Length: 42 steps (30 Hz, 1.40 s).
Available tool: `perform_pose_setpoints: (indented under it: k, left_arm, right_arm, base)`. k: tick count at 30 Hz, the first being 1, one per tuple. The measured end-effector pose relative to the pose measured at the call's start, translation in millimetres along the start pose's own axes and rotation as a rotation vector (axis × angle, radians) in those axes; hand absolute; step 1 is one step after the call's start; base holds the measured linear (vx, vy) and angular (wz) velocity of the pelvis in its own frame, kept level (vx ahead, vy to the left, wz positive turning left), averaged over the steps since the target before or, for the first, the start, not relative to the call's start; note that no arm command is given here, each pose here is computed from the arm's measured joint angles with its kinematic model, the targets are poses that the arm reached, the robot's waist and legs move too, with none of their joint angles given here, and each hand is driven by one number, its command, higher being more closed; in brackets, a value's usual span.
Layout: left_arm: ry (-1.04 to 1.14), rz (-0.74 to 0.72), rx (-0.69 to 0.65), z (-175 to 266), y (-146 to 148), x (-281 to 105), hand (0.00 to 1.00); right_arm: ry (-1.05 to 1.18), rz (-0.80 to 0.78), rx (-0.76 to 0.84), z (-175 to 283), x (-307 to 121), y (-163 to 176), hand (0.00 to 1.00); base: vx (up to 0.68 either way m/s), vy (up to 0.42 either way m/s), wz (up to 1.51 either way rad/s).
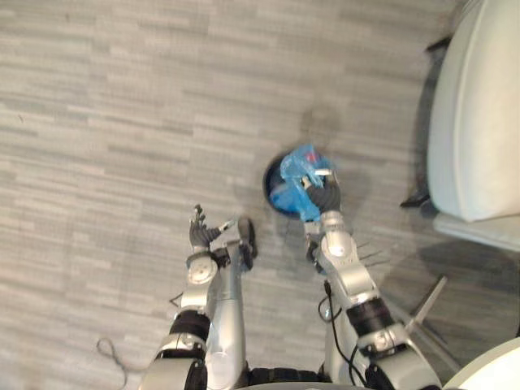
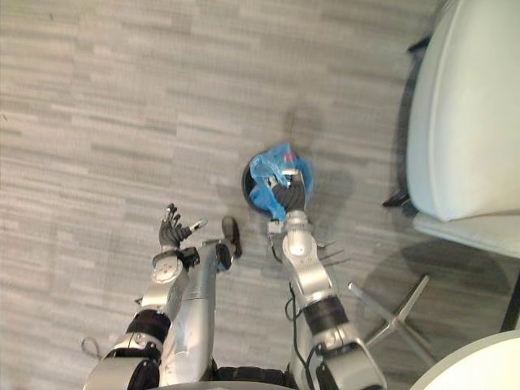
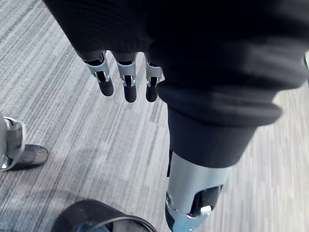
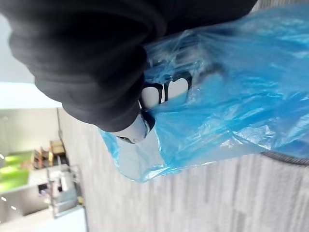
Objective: Gather rubbish on tea table into small bin, then transfer packed bag to large trash can.
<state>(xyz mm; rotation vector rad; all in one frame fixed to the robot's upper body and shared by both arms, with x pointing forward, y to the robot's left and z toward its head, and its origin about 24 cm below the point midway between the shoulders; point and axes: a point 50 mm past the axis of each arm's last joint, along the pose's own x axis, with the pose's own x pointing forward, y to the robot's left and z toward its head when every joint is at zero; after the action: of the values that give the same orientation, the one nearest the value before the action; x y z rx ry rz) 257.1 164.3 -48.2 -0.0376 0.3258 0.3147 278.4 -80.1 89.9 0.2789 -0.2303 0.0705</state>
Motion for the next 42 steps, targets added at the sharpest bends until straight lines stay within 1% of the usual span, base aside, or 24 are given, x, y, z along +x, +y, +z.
perform_pose_setpoints:
  k: [3, 5, 8, 10, 12, 14, 15, 17, 20, 24, 28, 31, 33, 36, 39, 42]
  left_arm:
    - [0.084, -0.033, 0.074, -29.4, 4.2, -16.5, 0.0]
    - [0.136, -0.046, 0.117, -43.8, 11.3, -21.7, 0.0]
    - [0.148, -0.058, 0.162, -47.8, 21.1, -21.9, 0.0]
    - [0.15, -0.055, 0.159, -48.1, 22.5, -22.1, 0.0]
    - [0.13, -0.08, 0.19, -44.8, 24.7, -20.8, 0.0]
    - [0.077, -0.096, 0.192, -36.4, 26.5, -23.6, 0.0]
    - [0.063, -0.095, 0.191, -34.7, 27.8, -25.4, 0.0]
    - [0.045, -0.103, 0.194, -35.6, 29.2, -35.9, 0.0]
    - [0.002, -0.17, 0.173, -28.9, 10.9, -44.2, 0.0]
    - [-0.152, -0.264, 0.152, 0.9, -3.9, -52.0, 0.0]
    - [-0.242, -0.287, 0.151, 16.4, -0.3, -54.3, 0.0]
    - [-0.277, -0.324, 0.181, 22.7, -1.8, -54.1, 0.0]
    - [-0.315, -0.344, 0.234, 32.5, -0.6, -46.9, 0.0]
    - [-0.37, -0.381, 0.284, 45.3, -6.9, -41.2, 0.0]
    - [-0.424, -0.406, 0.326, 57.3, -13.4, -36.8, 0.0]
    - [-0.466, -0.475, 0.391, 64.1, -29.6, -34.7, 0.0]
  right_arm:
    - [0.013, 0.035, 0.023, -5.6, -14.8, -0.5, 1.0]
    - [0.018, 0.062, 0.033, -7.0, -16.8, 0.4, 1.0]
    - [-0.012, 0.109, 0.047, -1.2, -10.8, 6.2, 1.0]
    - [-0.021, 0.13, 0.035, 1.0, -6.8, 7.1, 1.0]
    - [-0.016, 0.123, 0.016, -0.5, -8.6, 0.8, 1.0]
    - [-0.036, 0.136, 0.009, 2.8, -7.3, 2.7, 1.0]
    - [-0.045, 0.152, -0.001, 4.5, -5.9, 5.6, 1.0]
    - [-0.084, 0.235, -0.06, 11.9, 0.3, 17.8, 1.0]
    - [-0.126, 0.229, -0.111, 21.6, 9.8, 9.0, 1.0]
    - [-0.158, 0.176, -0.176, 31.4, 22.7, -4.7, 1.0]
    - [-0.186, 0.212, -0.218, 39.4, 28.7, -3.1, 1.0]
    - [-0.171, 0.234, -0.232, 37.2, 29.1, -5.9, 1.0]
    - [-0.106, 0.239, -0.223, 24.3, 28.8, -7.9, 1.0]
    - [-0.089, 0.266, -0.2, 22.3, 28.1, -5.4, 1.0]
    - [-0.095, 0.331, -0.169, 23.5, 25.2, 6.6, 1.0]
    - [-0.15, 0.525, -0.111, 35.5, 13.3, 43.9, 1.0]
  base:
    - [0.19, 0.005, -0.19]
    - [0.17, 0.027, -0.38]
    - [0.06, 0.046, -0.68]
    - [-0.05, 0.02, -0.76]
    - [-0.05, -0.007, -0.14]
    - [-0.09, -0.114, 0.43]
    - [-0.12, -0.136, 0.25]
    - [-0.19, -0.13, -0.08]
    - [-0.22, -0.119, 0.21]
    - [-0.29, -0.132, 0.68]
    - [-0.24, 0.008, 0.23]
    - [-0.17, 0.148, 0.18]
    - [-0.13, 0.189, 0.2]
    - [-0.04, 0.126, 0.06]
    - [0.0, 0.104, -0.2]
    - [-0.01, 0.045, -0.19]
